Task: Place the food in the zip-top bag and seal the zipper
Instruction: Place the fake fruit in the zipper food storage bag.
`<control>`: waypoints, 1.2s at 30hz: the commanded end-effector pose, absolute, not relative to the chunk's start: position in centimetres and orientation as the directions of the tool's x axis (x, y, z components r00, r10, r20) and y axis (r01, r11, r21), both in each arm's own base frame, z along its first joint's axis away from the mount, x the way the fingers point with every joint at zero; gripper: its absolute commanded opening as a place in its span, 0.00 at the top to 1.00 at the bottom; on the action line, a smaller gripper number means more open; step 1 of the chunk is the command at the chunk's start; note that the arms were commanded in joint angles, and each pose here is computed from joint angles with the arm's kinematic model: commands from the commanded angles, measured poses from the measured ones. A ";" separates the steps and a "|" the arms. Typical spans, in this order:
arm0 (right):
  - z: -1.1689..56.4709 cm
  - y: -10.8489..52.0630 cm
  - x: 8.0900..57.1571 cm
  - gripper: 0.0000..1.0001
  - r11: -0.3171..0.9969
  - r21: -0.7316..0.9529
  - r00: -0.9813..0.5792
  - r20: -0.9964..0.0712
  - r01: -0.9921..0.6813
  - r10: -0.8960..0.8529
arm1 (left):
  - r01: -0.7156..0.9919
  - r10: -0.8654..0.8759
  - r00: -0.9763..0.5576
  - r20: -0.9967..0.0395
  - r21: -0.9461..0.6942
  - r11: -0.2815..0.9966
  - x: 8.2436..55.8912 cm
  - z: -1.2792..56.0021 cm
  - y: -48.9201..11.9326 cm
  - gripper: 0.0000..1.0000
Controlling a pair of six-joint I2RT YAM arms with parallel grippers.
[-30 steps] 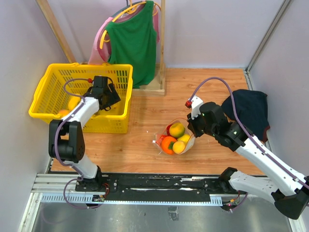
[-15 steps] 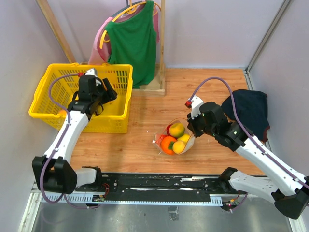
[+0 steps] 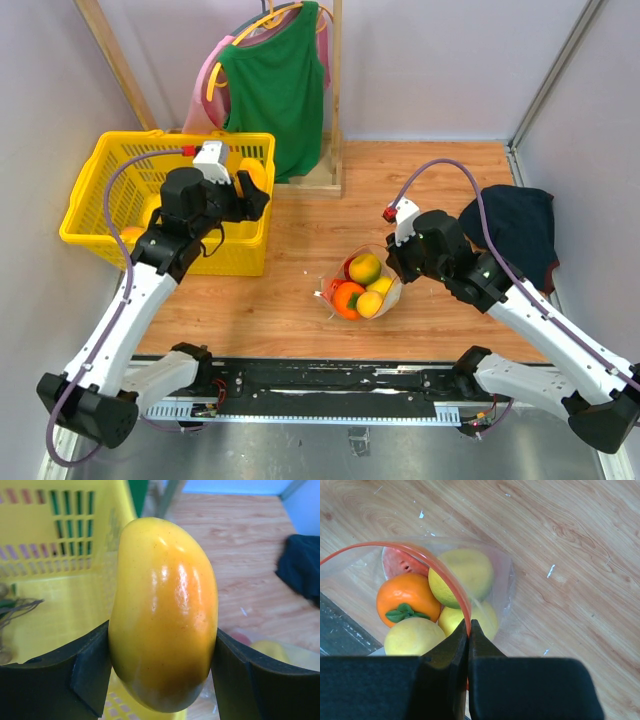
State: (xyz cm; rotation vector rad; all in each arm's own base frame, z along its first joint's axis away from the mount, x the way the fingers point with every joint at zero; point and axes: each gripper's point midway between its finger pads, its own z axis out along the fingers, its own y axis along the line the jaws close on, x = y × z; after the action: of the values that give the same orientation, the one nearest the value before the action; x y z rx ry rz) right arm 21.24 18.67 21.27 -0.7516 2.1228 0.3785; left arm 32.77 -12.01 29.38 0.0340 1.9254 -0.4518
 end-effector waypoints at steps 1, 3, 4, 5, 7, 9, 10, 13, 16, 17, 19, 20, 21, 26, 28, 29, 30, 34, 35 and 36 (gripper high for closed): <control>23.2 19.8 21.6 0.99 0.768 0.029 -0.446 -0.828 -0.640 -0.340 | 0.415 -0.142 -0.272 -0.952 -0.250 0.875 30.8 33.7 -15.4 0.65; 23.2 19.9 21.6 0.99 0.767 0.032 -0.448 -0.827 -0.641 -0.340 | 0.475 -0.124 -0.255 -0.959 -0.236 0.848 29.9 34.2 -16.9 0.66; 23.2 19.9 21.6 0.99 0.767 0.034 -0.448 -0.828 -0.641 -0.338 | 0.501 -0.114 -0.247 -0.962 -0.228 0.835 29.4 34.4 -17.6 0.66; 23.2 20.0 21.6 0.99 0.765 0.036 -0.448 -0.828 -0.643 -0.337 | 0.524 -0.104 -0.241 -0.965 -0.220 0.823 29.0 34.5 -18.3 0.66; 23.3 20.1 21.6 0.99 0.765 0.040 -0.449 -0.829 -0.643 -0.334 | 0.577 -0.082 -0.225 -0.971 -0.201 0.792 28.1 34.7 -19.8 0.66; 23.3 20.1 21.6 0.99 0.764 0.042 -0.449 -0.829 -0.644 -0.333 | 0.638 -0.061 -0.210 -0.976 -0.184 0.748 26.9 34.7 -21.7 0.66; 23.3 20.1 21.6 0.99 0.764 0.042 -0.448 -0.830 -0.644 -0.332 | 0.667 -0.052 -0.201 -0.978 -0.176 0.724 26.3 34.7 -22.6 0.66; 23.4 20.2 21.6 0.99 0.764 0.044 -0.449 -0.830 -0.643 -0.331 | 0.746 -0.029 -0.170 -0.985 -0.148 0.649 24.5 34.5 -25.4 0.67; 23.4 20.2 21.6 0.99 0.764 0.044 -0.449 -0.830 -0.644 -0.330 | 0.816 -0.011 -0.131 -0.991 -0.114 0.567 22.5 34.2 -28.3 0.67; 23.5 20.2 21.6 0.99 0.764 0.044 -0.448 -0.831 -0.644 -0.329 | 0.838 -0.006 -0.122 -0.993 -0.106 0.535 21.8 34.0 -29.3 0.68; 23.5 20.2 21.7 0.99 0.764 0.045 -0.448 -0.832 -0.643 -0.328 | 0.875 0.001 -0.113 -0.994 -0.099 0.474 20.6 33.4 -31.1 0.68; 23.6 20.2 21.7 0.99 0.764 0.045 -0.448 -0.832 -0.643 -0.327 | 0.888 0.007 -0.114 -0.994 -0.098 0.449 20.1 32.8 -31.9 0.68; 23.5 20.2 21.6 0.99 0.764 0.044 -0.447 -0.832 -0.644 -0.329 | 0.900 0.014 -0.115 -0.993 -0.098 0.424 19.7 32.3 -32.6 0.68; 23.6 20.1 21.6 0.99 0.765 0.043 -0.445 -0.834 -0.642 -0.327 | 0.938 0.030 -0.086 -0.996 -0.071 0.340 17.4 30.4 -35.0 0.68; 23.6 20.1 21.6 0.99 0.765 0.043 -0.446 -0.833 -0.642 -0.327 | 0.945 0.042 -0.072 -0.996 -0.055 0.322 16.9 29.5 -35.5 0.68; 23.6 20.1 21.6 0.99 0.765 0.044 -0.445 -0.834 -0.643 -0.326 | 0.948 0.049 -0.070 -0.996 -0.052 0.313 16.7 29.0 -35.7 0.68; 23.6 20.1 21.6 0.99 0.765 0.044 -0.445 -0.834 -0.643 -0.326 | 0.952 0.052 -0.069 -0.996 -0.050 0.302 16.4 28.7 -35.9 0.68; 23.6 20.0 21.6 0.99 0.766 0.040 -0.442 -0.836 -0.641 -0.326 | 0.960 0.088 -0.062 -0.994 -0.035 0.278 15.7 27.0 -36.4 0.68; 23.7 20.0 21.6 0.99 0.767 0.040 -0.441 -0.837 -0.640 -0.325 | 0.960 0.103 -0.061 -0.993 -0.030 0.279 15.6 26.4 -36.4 0.67; 23.7 20.0 21.6 0.99 0.767 0.039 -0.441 -0.837 -0.640 -0.325 | 0.959 0.114 -0.063 -0.991 -0.028 0.283 15.6 26.0 -36.3 0.67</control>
State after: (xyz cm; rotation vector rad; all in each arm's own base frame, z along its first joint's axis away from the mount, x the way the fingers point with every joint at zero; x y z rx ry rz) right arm 21.49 19.21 21.57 -0.7437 2.1203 0.3988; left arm 16.03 -35.76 25.78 1.0306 1.5264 -0.9758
